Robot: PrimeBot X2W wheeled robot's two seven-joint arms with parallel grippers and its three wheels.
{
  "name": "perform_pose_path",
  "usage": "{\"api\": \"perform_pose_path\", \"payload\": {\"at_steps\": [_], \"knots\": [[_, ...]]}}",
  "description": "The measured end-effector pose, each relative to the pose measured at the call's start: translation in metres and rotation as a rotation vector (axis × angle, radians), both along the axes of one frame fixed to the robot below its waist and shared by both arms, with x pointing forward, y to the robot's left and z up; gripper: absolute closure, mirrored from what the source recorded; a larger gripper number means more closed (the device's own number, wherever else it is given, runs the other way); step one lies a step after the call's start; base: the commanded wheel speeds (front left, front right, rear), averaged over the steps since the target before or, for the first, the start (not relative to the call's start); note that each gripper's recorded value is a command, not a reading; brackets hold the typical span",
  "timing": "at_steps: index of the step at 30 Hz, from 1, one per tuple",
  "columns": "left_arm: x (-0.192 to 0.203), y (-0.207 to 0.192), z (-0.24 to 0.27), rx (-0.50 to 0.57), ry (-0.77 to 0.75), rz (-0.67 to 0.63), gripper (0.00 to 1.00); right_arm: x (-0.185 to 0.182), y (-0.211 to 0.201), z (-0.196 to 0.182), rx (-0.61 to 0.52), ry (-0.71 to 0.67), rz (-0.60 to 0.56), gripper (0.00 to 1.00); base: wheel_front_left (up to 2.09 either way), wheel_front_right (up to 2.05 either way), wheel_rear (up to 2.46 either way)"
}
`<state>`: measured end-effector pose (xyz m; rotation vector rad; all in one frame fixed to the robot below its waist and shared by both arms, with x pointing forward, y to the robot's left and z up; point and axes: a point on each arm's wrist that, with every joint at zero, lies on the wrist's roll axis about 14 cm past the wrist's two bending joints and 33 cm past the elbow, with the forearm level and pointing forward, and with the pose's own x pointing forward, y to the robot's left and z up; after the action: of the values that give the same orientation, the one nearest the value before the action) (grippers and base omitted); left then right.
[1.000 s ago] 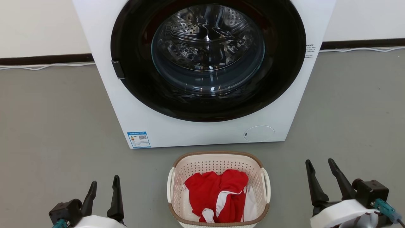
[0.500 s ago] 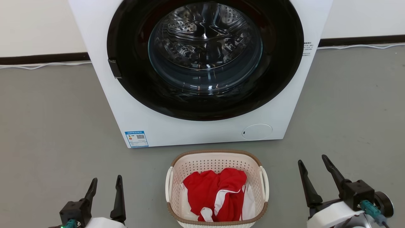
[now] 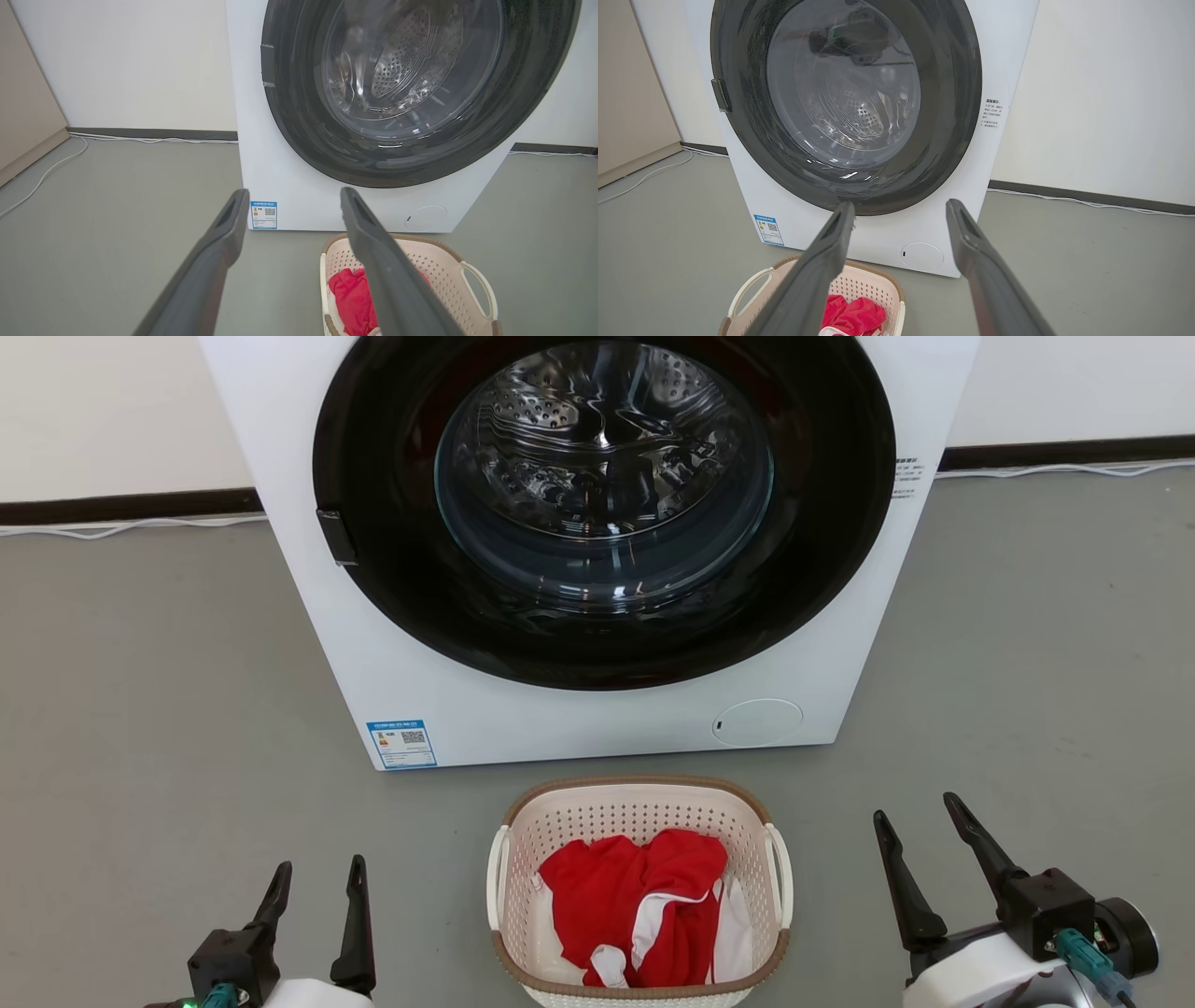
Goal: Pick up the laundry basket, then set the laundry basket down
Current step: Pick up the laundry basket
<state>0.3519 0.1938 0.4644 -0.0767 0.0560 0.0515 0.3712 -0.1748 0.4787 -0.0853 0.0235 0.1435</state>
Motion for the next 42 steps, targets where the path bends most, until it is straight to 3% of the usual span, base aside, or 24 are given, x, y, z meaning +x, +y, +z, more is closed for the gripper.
{"api": "perform_pose_path", "payload": {"at_steps": [12, 24, 34, 42], "knots": [[0.006, -0.002, -0.022, -0.023, 0.069, -0.002, 0.00, 0.018, -0.005, -0.009, 0.016, 0.023, -0.031, 0.00, 0.00, 0.00, 0.00], [0.064, -0.023, -0.048, -0.083, 0.130, -0.058, 0.00, 0.069, -0.013, -0.048, 0.014, 0.119, -0.088, 0.00, 0.00, 0.00, 0.00], [0.117, -0.050, -0.103, -0.109, 0.257, -0.139, 0.00, 0.123, -0.011, -0.117, 0.009, 0.263, -0.109, 0.00, 0.00, 0.00, 0.00], [0.141, -0.058, -0.163, -0.131, 0.402, -0.160, 0.00, 0.140, 0.002, -0.194, 0.002, 0.439, -0.086, 0.00, 0.00, 0.00, 0.00]]}}
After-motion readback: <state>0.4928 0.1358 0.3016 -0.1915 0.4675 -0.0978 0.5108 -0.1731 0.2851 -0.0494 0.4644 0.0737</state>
